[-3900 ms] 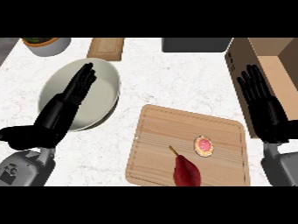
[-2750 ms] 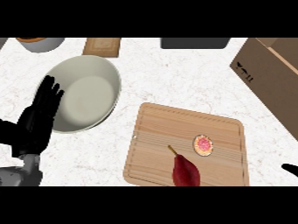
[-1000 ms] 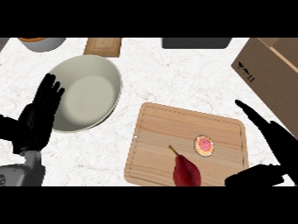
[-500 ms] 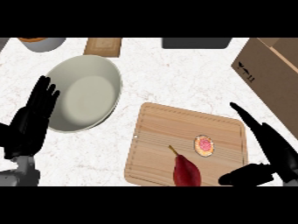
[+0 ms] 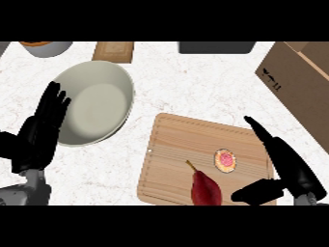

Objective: Pick the cupcake from the cutting board and place it in the cardboard box

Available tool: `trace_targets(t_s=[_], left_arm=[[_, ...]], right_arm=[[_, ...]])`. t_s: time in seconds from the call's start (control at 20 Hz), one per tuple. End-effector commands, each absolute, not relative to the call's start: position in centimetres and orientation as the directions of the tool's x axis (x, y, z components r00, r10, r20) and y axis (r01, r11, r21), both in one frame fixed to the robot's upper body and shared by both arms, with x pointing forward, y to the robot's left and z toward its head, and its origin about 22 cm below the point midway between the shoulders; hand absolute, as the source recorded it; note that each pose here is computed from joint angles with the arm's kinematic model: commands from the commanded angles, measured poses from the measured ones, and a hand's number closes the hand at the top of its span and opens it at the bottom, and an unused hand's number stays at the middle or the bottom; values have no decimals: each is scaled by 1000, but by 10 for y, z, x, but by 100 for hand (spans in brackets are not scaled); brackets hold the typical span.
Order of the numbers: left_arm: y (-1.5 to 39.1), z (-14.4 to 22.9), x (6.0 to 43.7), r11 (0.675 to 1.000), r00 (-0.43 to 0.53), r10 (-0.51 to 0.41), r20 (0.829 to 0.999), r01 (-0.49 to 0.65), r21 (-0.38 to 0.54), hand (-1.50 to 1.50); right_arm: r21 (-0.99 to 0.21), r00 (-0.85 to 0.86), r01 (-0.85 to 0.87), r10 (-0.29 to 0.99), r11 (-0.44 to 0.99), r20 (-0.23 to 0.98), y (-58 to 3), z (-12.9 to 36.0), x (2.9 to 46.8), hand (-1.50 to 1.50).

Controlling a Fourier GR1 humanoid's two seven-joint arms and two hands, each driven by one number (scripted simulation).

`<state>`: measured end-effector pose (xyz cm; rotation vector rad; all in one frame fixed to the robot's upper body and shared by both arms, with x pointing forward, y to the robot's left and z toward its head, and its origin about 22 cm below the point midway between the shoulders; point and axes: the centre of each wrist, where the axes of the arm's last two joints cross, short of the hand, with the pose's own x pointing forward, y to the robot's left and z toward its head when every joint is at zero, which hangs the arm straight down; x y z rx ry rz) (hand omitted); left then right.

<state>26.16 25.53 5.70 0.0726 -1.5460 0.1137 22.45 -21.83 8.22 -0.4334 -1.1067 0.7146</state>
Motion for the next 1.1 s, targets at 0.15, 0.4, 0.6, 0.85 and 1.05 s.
trace_targets(t_s=[0.15,0.4,0.6,0.85,1.05], left_arm=[[259,43,268,992,15,36,999,-117,-34,0],[267,62,272,993,12,25,1000,-117,-23,0],[283,56,267,991,3,26,1000,-129,-26,0],[268,38,285,992,26,32,999,-121,-28,0],[258,66,267,993,23,34,999,-110,-31,0]], right_arm=[[-647,276,-321,722,691,634,-208,78,246,-150],[-630,253,-345,715,696,651,-208,59,248,-150],[-642,253,-339,724,688,642,-213,55,245,-150],[-632,268,-342,717,695,643,-222,41,232,-150],[-631,279,-350,721,692,635,-207,52,256,-150]])
